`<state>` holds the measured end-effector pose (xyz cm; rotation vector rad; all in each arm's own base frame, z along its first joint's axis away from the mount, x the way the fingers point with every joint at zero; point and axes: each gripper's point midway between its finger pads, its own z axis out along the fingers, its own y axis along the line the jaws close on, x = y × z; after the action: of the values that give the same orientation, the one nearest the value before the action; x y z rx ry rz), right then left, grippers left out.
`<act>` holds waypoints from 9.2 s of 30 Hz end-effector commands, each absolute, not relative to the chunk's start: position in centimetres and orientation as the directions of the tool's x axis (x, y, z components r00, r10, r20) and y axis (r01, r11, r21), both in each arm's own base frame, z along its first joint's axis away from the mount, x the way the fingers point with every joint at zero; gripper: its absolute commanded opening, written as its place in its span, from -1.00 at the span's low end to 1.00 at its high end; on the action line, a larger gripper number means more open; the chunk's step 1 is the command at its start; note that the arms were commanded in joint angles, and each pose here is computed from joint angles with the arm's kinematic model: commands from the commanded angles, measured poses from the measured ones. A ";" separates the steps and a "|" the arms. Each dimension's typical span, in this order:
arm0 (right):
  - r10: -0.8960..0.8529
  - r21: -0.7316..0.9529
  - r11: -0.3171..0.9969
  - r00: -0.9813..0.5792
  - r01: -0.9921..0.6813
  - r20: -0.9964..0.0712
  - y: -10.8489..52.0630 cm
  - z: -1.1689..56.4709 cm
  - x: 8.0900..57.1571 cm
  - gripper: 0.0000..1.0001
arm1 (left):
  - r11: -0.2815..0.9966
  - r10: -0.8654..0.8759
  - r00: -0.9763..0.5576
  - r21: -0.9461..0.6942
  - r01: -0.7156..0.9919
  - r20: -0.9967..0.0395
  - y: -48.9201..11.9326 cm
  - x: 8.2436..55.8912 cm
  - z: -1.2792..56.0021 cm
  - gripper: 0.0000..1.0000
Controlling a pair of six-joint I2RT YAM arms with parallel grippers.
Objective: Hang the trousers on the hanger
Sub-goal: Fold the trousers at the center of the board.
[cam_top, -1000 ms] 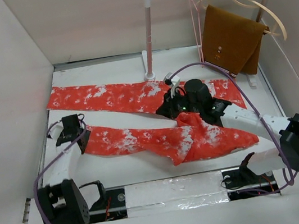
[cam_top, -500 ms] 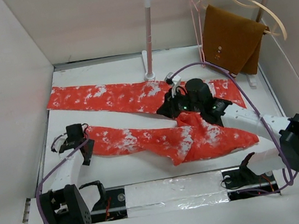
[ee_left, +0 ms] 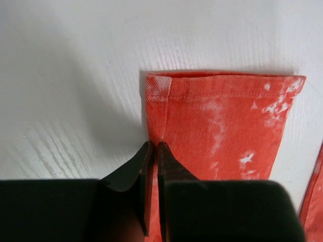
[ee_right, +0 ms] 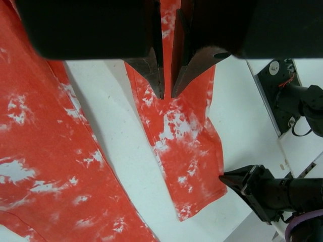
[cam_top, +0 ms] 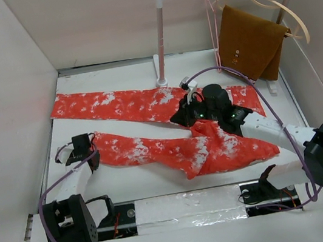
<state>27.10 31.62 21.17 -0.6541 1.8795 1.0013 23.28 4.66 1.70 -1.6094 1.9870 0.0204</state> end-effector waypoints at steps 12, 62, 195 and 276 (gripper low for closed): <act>0.197 0.404 0.778 -0.424 -0.481 -0.884 23.2 21.5 32.4 -1.00 | 0.555 -0.721 -0.018 -0.562 -0.614 -0.693 6.0 26.5 19.5 -1.00; 0.708 0.611 0.681 -0.576 0.404 -0.409 -3.6 2.9 38.2 -1.00 | 0.878 -0.463 -0.025 -0.462 0.123 -0.886 -4.8 19.1 32.9 -1.00; 0.547 0.294 0.738 -0.282 0.608 -0.789 -14.4 14.5 50.5 -1.00 | 0.528 -0.599 -0.275 -0.113 -0.842 -0.752 18.4 50.6 13.6 -1.00; 0.839 0.673 0.522 -0.175 0.524 -0.515 -9.5 6.1 32.5 -1.00 | 0.484 -0.725 -0.337 -0.097 -0.869 -0.601 14.0 40.5 3.8 -1.00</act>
<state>33.65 -8.54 5.45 1.1447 1.8660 0.5089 43.70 10.25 2.79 -1.2961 2.1622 0.0378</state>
